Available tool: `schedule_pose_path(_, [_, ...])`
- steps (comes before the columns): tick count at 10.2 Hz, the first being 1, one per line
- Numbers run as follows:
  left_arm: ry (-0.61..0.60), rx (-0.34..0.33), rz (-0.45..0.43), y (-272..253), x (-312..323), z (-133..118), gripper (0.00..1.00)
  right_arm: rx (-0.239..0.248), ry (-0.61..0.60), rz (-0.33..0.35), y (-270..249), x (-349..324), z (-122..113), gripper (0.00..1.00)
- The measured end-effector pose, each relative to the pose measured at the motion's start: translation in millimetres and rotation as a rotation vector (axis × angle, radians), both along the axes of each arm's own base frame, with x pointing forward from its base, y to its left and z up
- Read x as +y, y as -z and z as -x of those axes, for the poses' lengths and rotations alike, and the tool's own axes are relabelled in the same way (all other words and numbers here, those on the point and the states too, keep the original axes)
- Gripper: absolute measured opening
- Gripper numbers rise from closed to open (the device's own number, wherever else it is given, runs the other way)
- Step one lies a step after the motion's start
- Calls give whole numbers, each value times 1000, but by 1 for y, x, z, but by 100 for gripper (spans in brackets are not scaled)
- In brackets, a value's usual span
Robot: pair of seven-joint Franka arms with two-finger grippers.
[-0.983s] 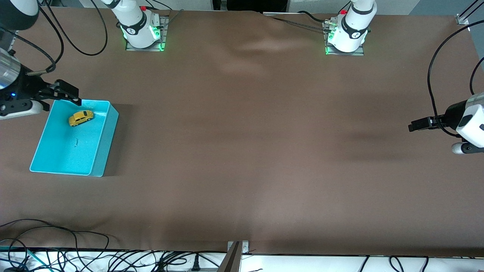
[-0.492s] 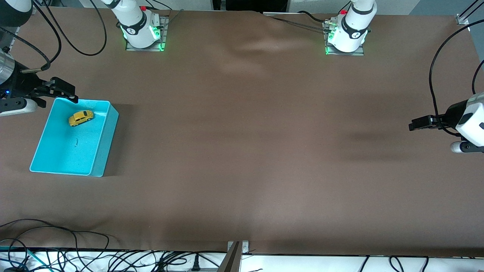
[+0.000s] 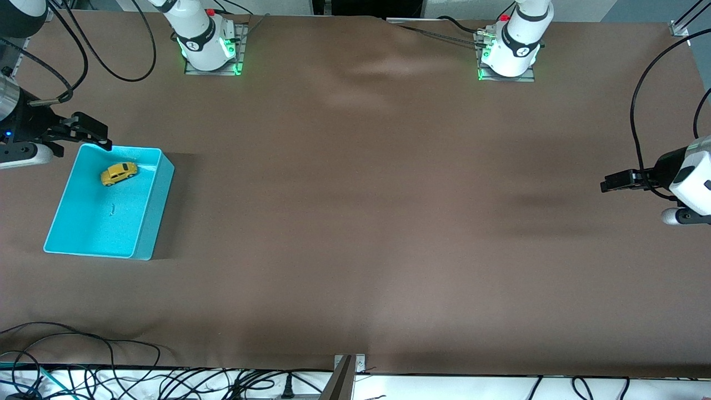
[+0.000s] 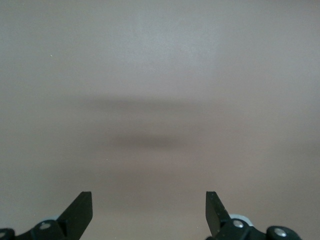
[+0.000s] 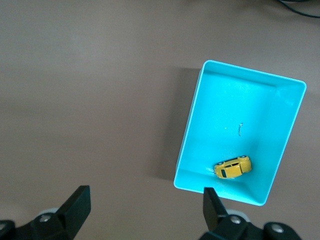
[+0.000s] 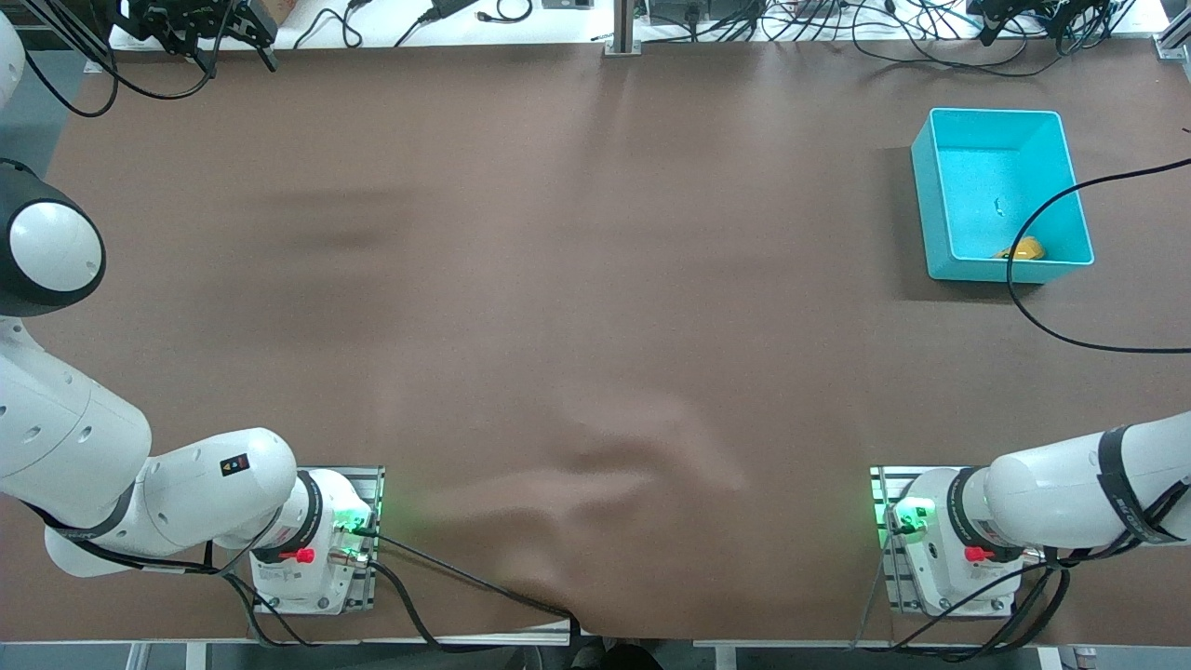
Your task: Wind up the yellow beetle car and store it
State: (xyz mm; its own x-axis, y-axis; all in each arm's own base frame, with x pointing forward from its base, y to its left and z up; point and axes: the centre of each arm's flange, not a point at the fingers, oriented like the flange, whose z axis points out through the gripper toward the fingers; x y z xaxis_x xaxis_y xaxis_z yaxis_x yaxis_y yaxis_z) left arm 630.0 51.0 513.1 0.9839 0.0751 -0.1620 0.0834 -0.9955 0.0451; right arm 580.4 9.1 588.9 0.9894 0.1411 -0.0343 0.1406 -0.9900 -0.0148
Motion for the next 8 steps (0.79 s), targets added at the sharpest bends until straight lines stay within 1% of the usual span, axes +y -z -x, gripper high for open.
schedule_pose_path(3, [0,0,0,0,0,0,100,30,30,8,0,-19,5,100])
schedule_pose_path(8, [0,0,0,0,0,0,100,24,78,10,-6,-46,8,100])
